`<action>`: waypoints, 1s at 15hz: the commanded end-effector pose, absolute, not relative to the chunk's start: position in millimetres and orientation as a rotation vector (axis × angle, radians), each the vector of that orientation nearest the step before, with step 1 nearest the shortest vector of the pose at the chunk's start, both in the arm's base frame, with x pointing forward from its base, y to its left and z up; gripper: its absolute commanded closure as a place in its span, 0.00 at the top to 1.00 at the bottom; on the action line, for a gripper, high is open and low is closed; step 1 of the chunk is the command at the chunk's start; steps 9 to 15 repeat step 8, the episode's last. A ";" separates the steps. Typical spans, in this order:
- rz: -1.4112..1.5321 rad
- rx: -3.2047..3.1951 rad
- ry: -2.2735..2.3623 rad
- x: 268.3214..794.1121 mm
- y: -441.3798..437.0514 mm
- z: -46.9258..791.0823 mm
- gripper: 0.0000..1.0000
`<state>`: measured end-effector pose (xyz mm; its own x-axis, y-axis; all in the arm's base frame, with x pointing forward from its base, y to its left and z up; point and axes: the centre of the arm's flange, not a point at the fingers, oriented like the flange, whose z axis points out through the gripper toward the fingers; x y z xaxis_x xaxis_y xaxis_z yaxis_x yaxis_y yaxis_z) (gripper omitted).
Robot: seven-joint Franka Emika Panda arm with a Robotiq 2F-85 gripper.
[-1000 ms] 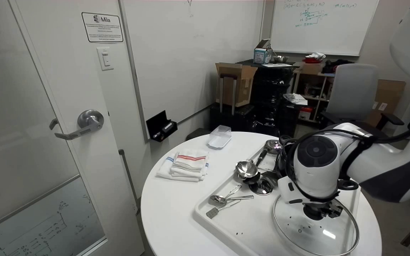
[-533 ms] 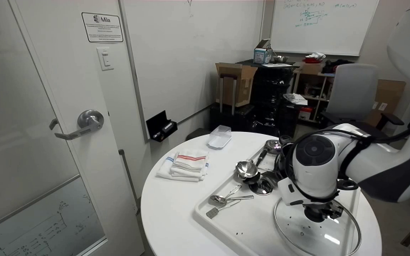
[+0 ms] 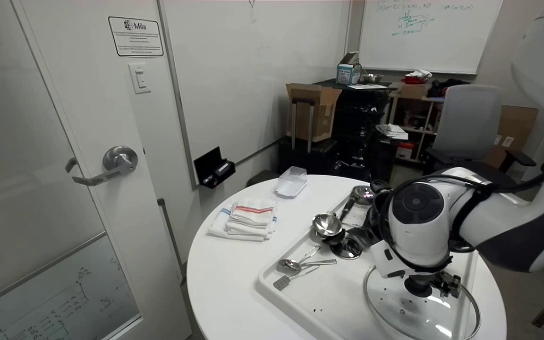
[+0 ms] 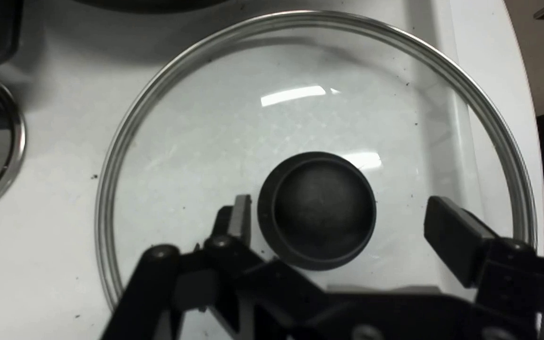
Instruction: Remove the lid from the black pot
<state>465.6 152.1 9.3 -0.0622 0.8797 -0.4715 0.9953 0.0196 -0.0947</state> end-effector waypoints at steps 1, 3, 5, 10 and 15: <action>-0.599 1.920 2.049 469.3 154.0 8.5 1.00; -0.581 1.924 2.039 463.2 150.7 41.0 1.00; -0.565 1.922 2.038 455.9 140.9 60.9 1.00; -0.534 1.943 2.014 456.3 125.7 98.0 1.00; -0.534 1.943 2.014 456.3 125.7 98.0 1.00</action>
